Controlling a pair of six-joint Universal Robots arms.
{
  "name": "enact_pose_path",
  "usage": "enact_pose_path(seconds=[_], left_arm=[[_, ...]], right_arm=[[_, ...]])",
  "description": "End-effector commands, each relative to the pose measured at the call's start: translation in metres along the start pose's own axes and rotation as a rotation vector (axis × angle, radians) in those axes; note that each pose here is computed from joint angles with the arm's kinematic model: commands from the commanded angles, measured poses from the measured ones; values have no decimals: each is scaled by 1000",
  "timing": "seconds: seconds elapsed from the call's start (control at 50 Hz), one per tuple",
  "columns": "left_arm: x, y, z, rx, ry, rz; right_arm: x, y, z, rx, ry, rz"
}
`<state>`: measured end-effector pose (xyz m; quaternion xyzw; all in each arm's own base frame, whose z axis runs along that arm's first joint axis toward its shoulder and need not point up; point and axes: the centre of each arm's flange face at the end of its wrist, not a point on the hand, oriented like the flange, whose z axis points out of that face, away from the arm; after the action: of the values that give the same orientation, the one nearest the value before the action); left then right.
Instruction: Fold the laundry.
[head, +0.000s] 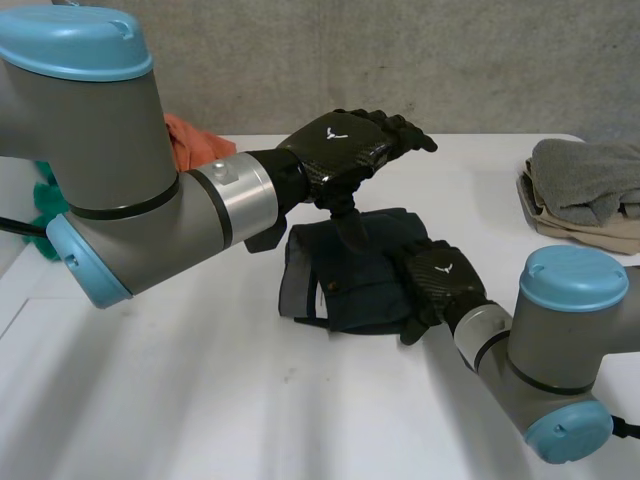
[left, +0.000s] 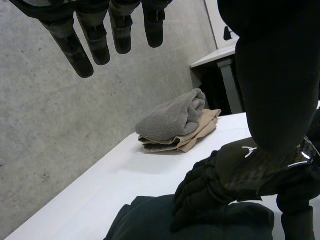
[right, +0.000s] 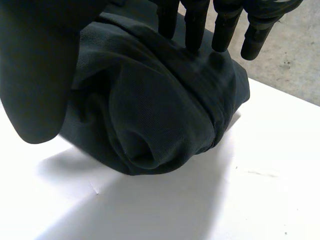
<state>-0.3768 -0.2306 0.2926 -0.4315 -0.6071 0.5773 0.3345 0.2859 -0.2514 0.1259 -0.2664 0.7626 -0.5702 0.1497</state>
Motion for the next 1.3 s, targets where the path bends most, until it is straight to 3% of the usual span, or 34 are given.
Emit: enact_pose_path(seconds=[0.02, 0.5, 0.7, 0.88, 1.04, 1.14, 1.3], left_arm=[[-2, -5, 3, 15, -5, -48], [0, -13, -1, 27, -9, -66], [-4, -11, -2, 23, -16, -69], [-7, -10, -4, 20, -24, -72], [-13, -12, -6, 28, -37, -72], [-17, -17, -10, 39, -50, -68], [-23, -42, -22, 103, -79, -39]], right_arm=[[-18, 4, 0, 2, -21, -32], [-28, 19, 22, 105, 77, -317], [-27, 22, 38, 147, 91, -346], [-22, -8, 53, 309, 140, -338], [-15, -11, 79, 329, 145, -338], [13, -40, 94, 406, 216, -302], [108, -141, 102, 690, 428, -179]])
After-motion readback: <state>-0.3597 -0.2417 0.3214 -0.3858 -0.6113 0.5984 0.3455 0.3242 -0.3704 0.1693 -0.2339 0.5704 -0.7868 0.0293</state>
